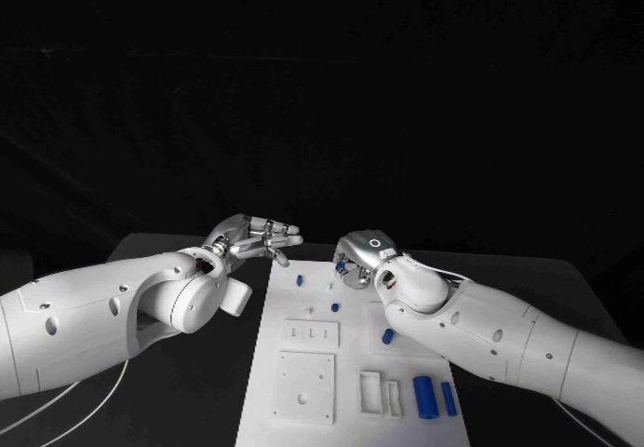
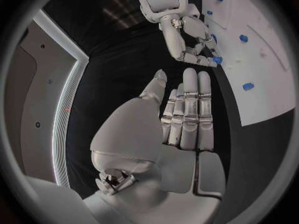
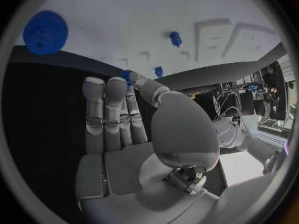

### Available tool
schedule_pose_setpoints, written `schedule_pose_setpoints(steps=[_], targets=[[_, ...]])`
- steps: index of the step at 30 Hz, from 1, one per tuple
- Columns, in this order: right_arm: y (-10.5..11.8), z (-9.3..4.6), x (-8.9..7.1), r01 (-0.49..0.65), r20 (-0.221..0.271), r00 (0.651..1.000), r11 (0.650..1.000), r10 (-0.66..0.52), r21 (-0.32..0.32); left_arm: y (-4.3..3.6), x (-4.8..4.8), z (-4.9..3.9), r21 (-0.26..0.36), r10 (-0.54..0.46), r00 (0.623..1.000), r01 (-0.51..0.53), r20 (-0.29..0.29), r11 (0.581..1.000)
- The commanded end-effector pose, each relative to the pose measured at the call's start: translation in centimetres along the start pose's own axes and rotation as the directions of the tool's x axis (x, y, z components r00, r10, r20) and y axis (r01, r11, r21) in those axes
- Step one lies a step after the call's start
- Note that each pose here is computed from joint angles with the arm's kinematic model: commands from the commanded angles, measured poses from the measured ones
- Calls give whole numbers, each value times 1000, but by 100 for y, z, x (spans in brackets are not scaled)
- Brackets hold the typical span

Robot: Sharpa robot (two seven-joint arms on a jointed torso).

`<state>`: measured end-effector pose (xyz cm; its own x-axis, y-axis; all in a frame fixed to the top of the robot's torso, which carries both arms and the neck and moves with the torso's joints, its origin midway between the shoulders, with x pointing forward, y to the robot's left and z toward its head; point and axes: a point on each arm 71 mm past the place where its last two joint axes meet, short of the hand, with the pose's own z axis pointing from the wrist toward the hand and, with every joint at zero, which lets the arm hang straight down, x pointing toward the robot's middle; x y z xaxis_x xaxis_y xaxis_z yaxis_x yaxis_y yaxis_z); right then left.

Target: Assemble the parts on the task board

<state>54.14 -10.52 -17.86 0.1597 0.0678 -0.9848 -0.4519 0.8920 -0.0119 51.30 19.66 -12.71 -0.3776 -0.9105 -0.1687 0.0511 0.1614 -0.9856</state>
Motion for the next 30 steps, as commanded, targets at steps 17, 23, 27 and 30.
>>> schedule_pose_setpoints(steps=[17, 23, 27, 30], targets=[[25, 78, 69, 23, -11, 1000, 1000, -23, 10, -81, 58, 15, 18, 2, 1000, -1, -27, 1000], [20, 82, 85, 26, -21, 999, 1000, -26, 10, -96, 63, 18, 21, 3, 1000, -2, -29, 1000], [11, 86, 99, 30, -30, 999, 999, -29, 15, -102, 66, 20, 22, 3, 1000, -2, -30, 1000], [-2, 88, 116, 35, -43, 998, 999, -34, 21, -106, 66, 20, 22, 3, 1000, -3, -31, 1000]])
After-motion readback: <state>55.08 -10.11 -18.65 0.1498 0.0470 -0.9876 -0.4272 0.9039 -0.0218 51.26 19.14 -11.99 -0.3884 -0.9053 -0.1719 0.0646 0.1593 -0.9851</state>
